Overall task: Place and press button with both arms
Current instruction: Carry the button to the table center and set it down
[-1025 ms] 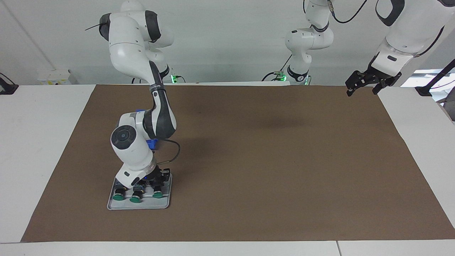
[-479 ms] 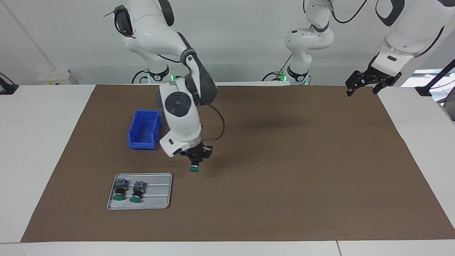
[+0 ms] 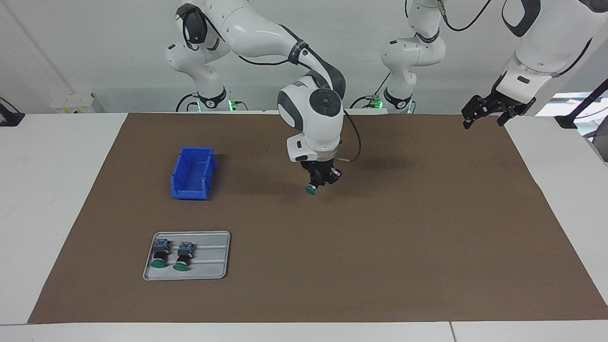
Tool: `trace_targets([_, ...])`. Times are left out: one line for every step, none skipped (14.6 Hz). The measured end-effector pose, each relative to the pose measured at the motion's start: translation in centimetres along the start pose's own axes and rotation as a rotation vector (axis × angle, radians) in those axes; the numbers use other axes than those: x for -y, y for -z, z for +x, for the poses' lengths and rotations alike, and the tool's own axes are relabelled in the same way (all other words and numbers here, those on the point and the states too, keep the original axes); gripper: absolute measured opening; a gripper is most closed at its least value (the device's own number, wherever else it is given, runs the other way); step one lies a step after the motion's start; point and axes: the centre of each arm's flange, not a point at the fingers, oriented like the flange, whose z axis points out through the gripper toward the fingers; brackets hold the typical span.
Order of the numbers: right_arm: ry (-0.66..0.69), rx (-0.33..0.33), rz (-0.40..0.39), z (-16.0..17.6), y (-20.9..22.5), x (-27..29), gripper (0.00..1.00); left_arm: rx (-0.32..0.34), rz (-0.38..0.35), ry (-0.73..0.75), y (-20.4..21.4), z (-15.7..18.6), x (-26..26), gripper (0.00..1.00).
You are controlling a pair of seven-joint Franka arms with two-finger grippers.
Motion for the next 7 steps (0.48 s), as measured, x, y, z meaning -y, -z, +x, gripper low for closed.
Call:
trace_targets([-0.065, 0.002, -0.004, -0.5, -0.2, 0.0, 0.41, 0.001, 0.0, 0.0, 0.0, 0.0, 0.0, 1.0])
trace_targets([-0.128, 0.006, -0.014, -0.9, -0.6, -0.1, 0.41, 0.001, 0.0, 0.0, 0.0, -0.1, 0.0, 1.0])
trace_targets([-0.204, 0.008, -0.028, -1.1, -1.3, -0.2, 0.41, 0.001, 0.0, 0.0, 0.0, -0.1, 0.0, 1.0])
trace_targets([-0.301, 0.007, -0.042, -1.2, -2.2, -0.3, 0.41, 0.001, 0.0, 0.0, 0.0, -0.1, 0.0, 1.0])
trace_targets([-0.4, 0.004, -0.053, -1.2, -3.1, -0.3, 0.41, 0.001, 0.0, 0.0, 0.0, -0.1, 0.0, 1.0])
trace_targets([-0.484, 0.002, -0.059, -1.3, -3.9, -0.2, 0.41, 0.001, 0.0, 0.0, 0.0, -0.1, 0.0, 1.0])
trace_targets([-0.546, -0.001, -0.065, -1.2, -4.7, -0.1, 0.41, 0.0, 0.0, 0.001, 0.0, -0.1, 0.0, 1.0])
